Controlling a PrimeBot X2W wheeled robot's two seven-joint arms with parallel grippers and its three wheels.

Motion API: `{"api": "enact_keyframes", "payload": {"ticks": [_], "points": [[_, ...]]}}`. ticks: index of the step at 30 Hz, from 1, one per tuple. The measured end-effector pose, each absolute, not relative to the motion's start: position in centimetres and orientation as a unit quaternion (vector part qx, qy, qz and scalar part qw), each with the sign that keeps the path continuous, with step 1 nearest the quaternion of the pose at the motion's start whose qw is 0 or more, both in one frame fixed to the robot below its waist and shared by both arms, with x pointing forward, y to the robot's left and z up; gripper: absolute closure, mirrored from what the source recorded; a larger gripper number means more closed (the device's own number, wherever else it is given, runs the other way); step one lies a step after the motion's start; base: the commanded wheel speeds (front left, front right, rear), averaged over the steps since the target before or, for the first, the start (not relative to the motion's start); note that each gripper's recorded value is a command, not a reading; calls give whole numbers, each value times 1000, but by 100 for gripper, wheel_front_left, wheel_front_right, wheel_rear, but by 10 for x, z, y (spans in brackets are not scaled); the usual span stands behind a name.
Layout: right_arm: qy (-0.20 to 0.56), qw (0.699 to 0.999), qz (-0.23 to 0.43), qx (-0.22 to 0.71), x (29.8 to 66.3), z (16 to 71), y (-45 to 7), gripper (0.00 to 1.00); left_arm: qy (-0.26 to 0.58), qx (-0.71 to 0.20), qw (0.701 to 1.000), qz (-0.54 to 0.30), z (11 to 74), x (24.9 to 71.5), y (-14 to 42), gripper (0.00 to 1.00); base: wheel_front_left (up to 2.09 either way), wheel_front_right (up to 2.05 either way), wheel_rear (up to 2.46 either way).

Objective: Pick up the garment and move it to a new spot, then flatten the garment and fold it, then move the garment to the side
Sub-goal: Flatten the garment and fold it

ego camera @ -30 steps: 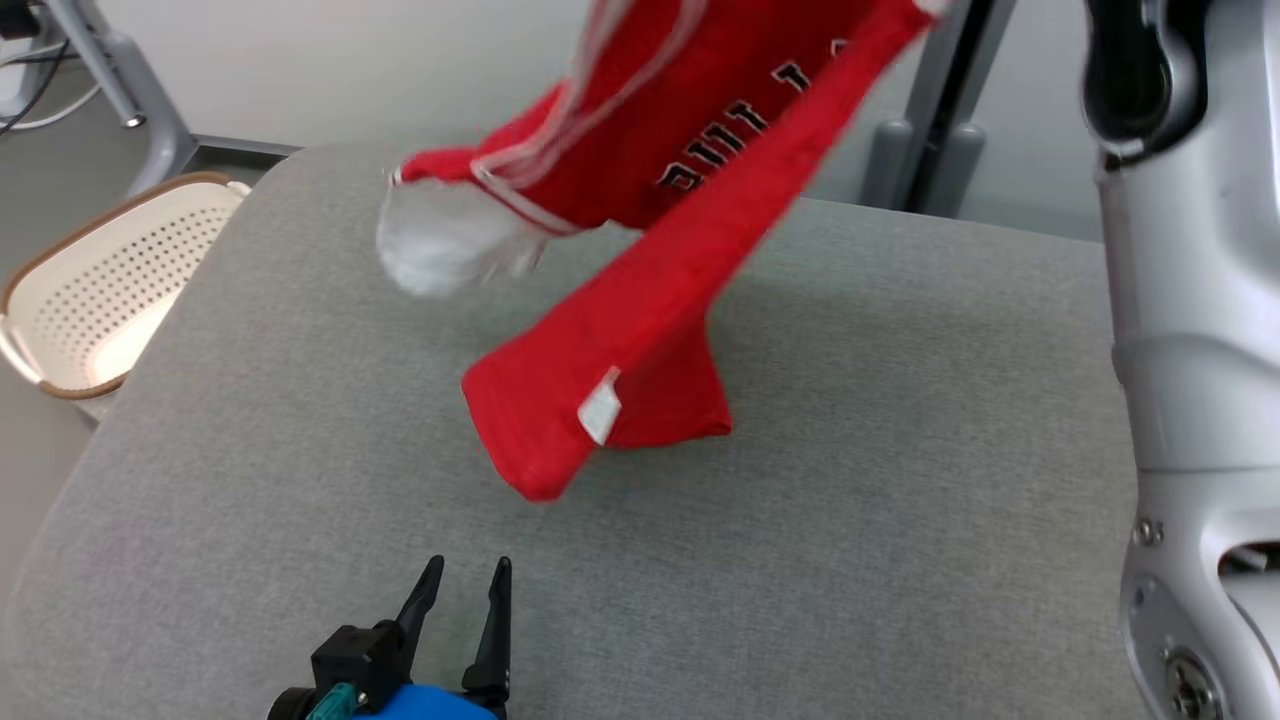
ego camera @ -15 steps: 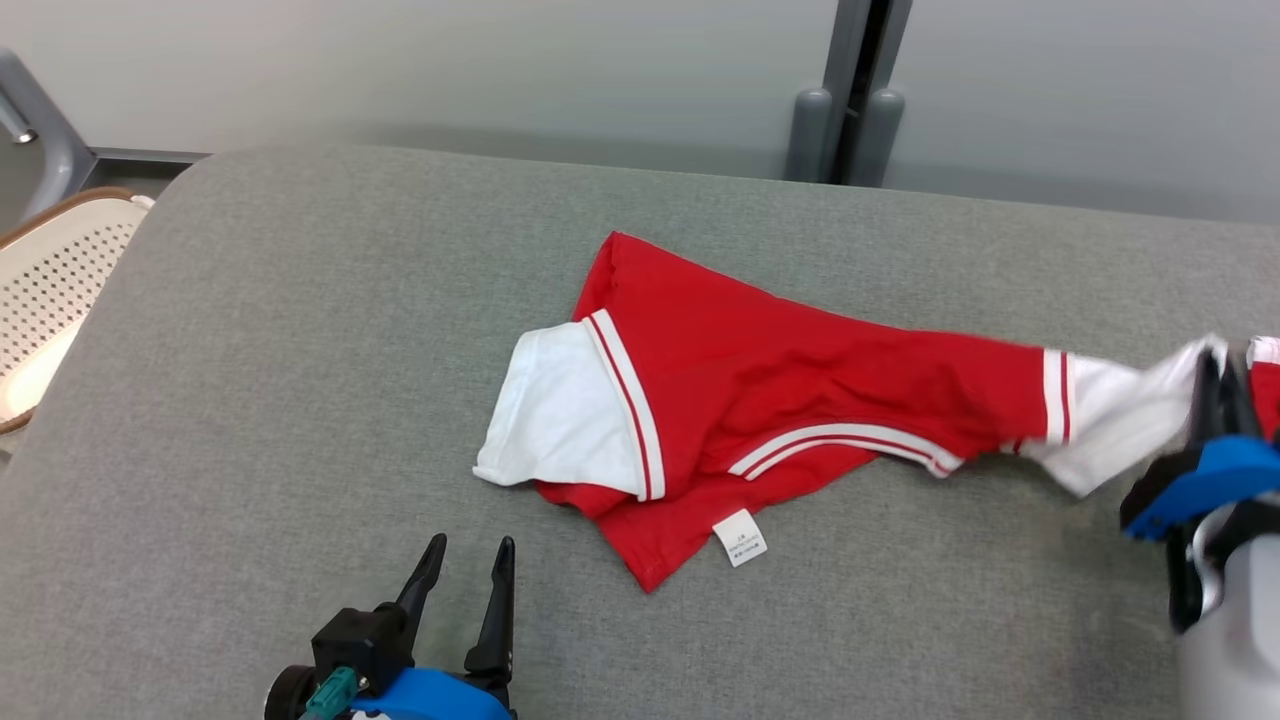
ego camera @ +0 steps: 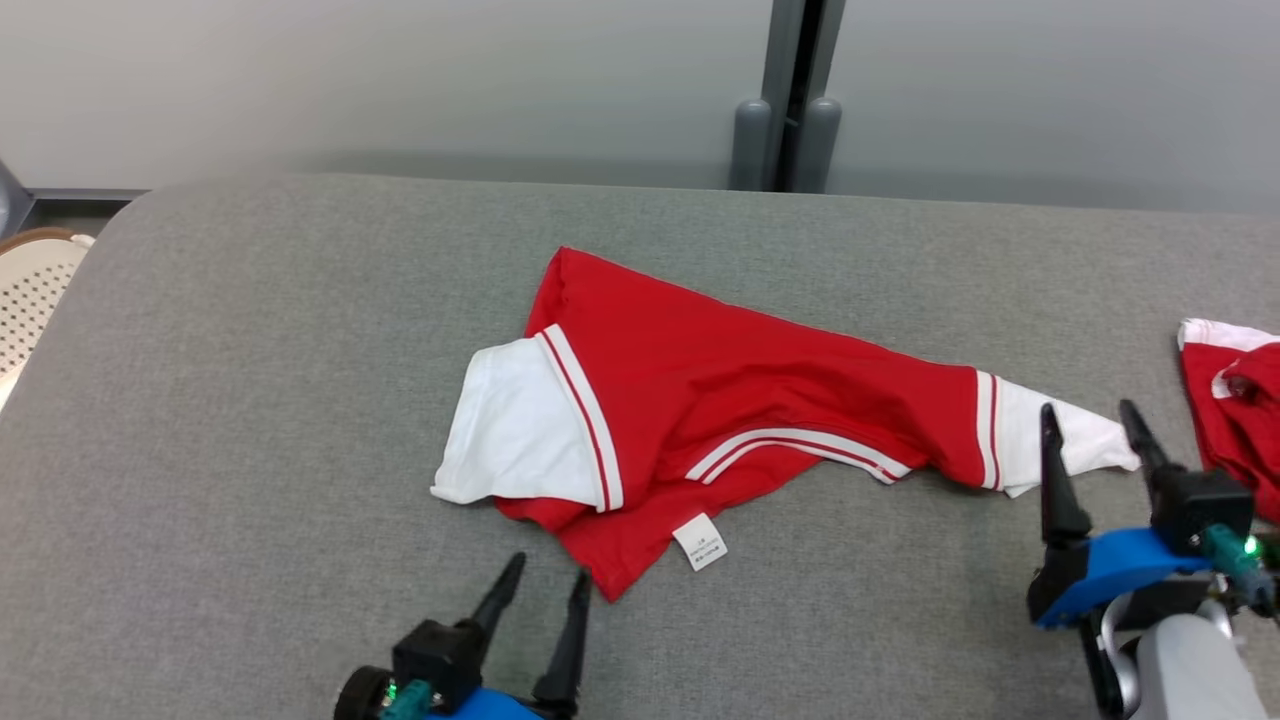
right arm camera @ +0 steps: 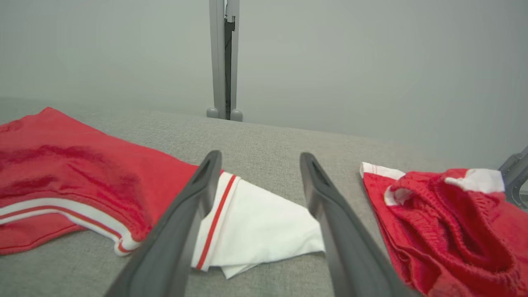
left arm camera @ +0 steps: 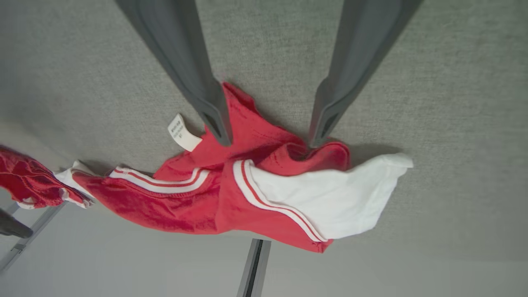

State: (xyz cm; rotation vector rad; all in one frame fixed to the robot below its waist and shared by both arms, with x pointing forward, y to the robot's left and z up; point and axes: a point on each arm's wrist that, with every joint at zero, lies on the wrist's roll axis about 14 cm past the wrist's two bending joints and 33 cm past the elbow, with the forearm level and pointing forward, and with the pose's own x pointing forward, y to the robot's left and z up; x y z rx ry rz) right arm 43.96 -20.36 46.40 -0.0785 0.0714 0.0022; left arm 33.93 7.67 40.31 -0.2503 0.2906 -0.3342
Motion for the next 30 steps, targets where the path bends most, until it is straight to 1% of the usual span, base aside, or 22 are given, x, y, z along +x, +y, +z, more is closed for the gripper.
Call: {"api": "enact_keyframes", "payload": {"ticks": [4,8,14,19,20,21,22,23,24,30], "points": [[44,999,13,-28,424,456,-196,0,175,-135,954,-202,390,326,53,0,0,0,0],[58,998,9,-16,411,447,-199,0,208,-141,942,-222,375,320,41,0,0,0,0],[67,998,-4,-15,404,440,-208,0,229,-148,935,-227,364,325,36,0,0,0,0],[70,997,-11,-14,402,438,-214,0,227,-154,933,-231,365,333,32,0,0,0,0],[70,997,-12,-12,401,438,-214,0,228,-155,933,-230,365,333,33,15,0,0,0],[71,997,-13,-11,401,437,-214,0,227,-159,934,-227,365,334,34,48,0,0,0],[72,997,-13,-10,401,436,-214,0,224,-162,935,-224,367,336,35,61,0,0,0],[73,997,-13,-9,401,435,-214,0,221,-163,936,-221,368,339,36,79,0,0,0],[74,997,-12,-8,402,435,-213,0,216,-163,937,-218,370,342,38,100,0,0,0],[70,998,5,0,402,438,-200,0,192,-153,947,-207,383,341,50,100,0,0,0]]}}
